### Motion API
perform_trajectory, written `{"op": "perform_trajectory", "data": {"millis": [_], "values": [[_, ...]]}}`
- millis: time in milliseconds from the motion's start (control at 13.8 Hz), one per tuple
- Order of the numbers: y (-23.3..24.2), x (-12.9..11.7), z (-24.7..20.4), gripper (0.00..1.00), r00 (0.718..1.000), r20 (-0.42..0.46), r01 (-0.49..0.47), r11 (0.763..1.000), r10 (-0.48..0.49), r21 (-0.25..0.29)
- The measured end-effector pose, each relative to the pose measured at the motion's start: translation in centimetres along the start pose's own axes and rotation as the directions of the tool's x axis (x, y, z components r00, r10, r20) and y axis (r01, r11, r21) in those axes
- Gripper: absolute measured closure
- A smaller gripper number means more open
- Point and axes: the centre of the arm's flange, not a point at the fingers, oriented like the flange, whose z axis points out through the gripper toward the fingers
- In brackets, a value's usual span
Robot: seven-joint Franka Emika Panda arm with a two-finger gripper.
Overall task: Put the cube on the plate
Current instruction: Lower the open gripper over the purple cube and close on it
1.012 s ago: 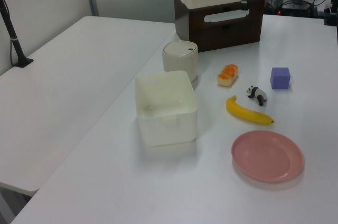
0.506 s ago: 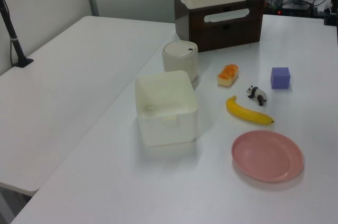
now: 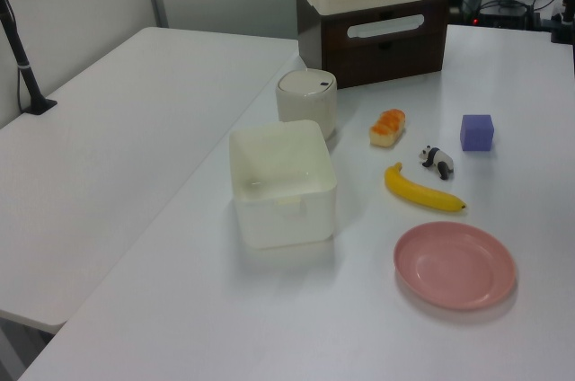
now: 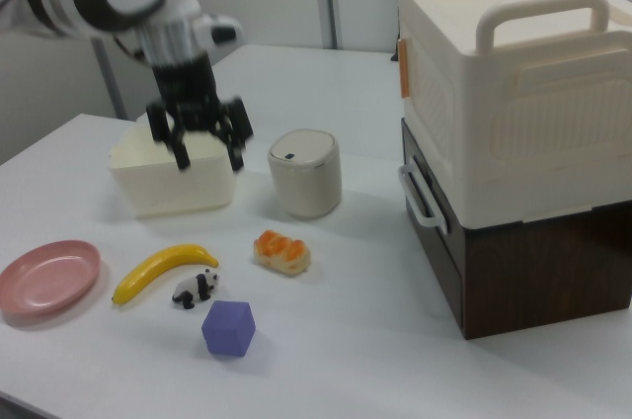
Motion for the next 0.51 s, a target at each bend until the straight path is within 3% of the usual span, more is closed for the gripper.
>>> {"op": "perform_trajectory", "data": {"millis": [217, 506], "values": [[0.0, -1.3, 6.9, 0.0, 0.991, 0.088, 0.099, 0.994, -0.102, 0.037], [-1.7, -2.2, 15.4, 0.0, 0.981, 0.112, 0.152, 0.987, -0.158, 0.059]]}}
